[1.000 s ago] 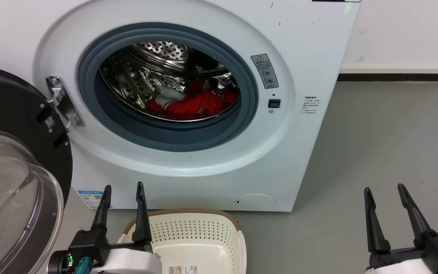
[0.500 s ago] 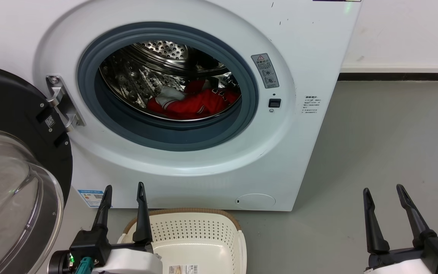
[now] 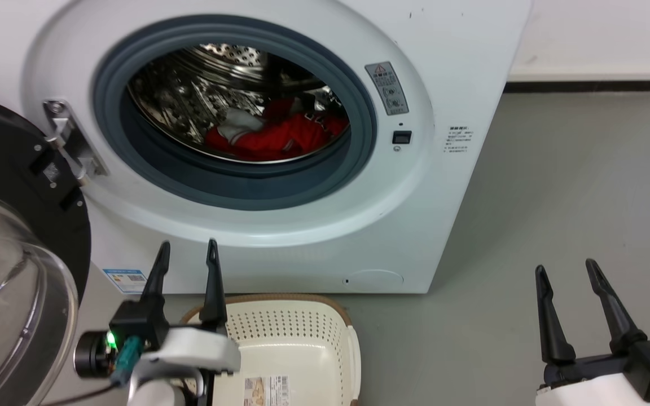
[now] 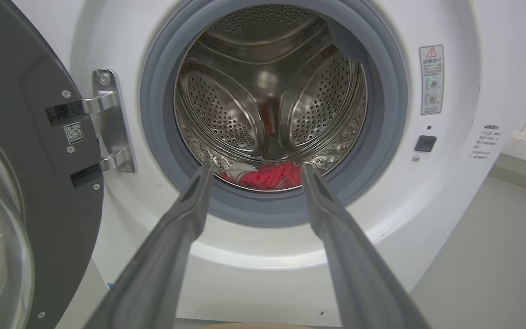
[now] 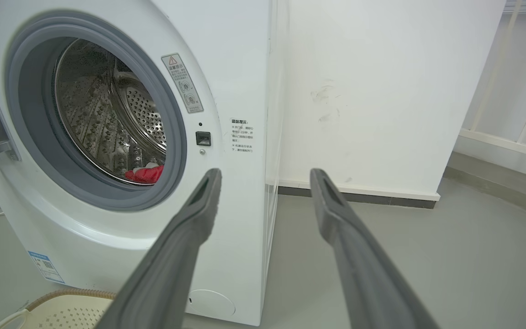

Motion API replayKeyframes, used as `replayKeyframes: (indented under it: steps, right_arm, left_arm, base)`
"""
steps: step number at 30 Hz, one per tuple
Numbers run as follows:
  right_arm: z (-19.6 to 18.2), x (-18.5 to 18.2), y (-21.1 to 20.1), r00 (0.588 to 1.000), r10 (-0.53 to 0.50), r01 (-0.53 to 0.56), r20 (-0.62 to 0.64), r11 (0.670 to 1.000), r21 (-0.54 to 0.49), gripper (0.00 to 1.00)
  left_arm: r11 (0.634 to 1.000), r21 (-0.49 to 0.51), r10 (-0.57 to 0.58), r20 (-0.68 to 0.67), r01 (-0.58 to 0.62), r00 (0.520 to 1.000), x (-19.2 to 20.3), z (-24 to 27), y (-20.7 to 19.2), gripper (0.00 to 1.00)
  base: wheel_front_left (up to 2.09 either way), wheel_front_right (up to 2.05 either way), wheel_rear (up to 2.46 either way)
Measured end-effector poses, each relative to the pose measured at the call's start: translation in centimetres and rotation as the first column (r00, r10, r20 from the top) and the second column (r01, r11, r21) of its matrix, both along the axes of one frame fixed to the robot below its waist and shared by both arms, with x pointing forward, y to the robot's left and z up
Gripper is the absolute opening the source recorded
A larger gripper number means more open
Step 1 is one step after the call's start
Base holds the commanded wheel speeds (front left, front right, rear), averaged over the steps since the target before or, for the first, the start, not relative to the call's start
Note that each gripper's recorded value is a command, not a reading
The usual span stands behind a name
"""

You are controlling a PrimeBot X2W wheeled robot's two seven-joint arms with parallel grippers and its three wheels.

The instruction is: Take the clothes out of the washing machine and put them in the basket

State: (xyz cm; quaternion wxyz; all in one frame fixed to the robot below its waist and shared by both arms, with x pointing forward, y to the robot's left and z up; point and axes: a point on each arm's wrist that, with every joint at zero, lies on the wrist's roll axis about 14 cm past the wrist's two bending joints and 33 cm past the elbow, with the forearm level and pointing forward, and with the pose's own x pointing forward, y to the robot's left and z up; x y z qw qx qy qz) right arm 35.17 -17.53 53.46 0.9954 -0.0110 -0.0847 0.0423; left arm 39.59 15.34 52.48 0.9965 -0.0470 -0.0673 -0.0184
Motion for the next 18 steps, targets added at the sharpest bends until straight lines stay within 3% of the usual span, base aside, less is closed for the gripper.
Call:
replayKeyframes:
  steps: [18]
  right_arm:
    - [-2.5, 4.5, -2.2, 0.996, -0.064, 0.064, -0.062, 0.998, -0.012, 1.0]
  left_arm:
    - [0.991, 0.064, -0.117, -0.055, 0.12, 0.992, 14.6, -2.5, -2.5, 1.0]
  base:
    - [0.0, 0.0, 0.0]
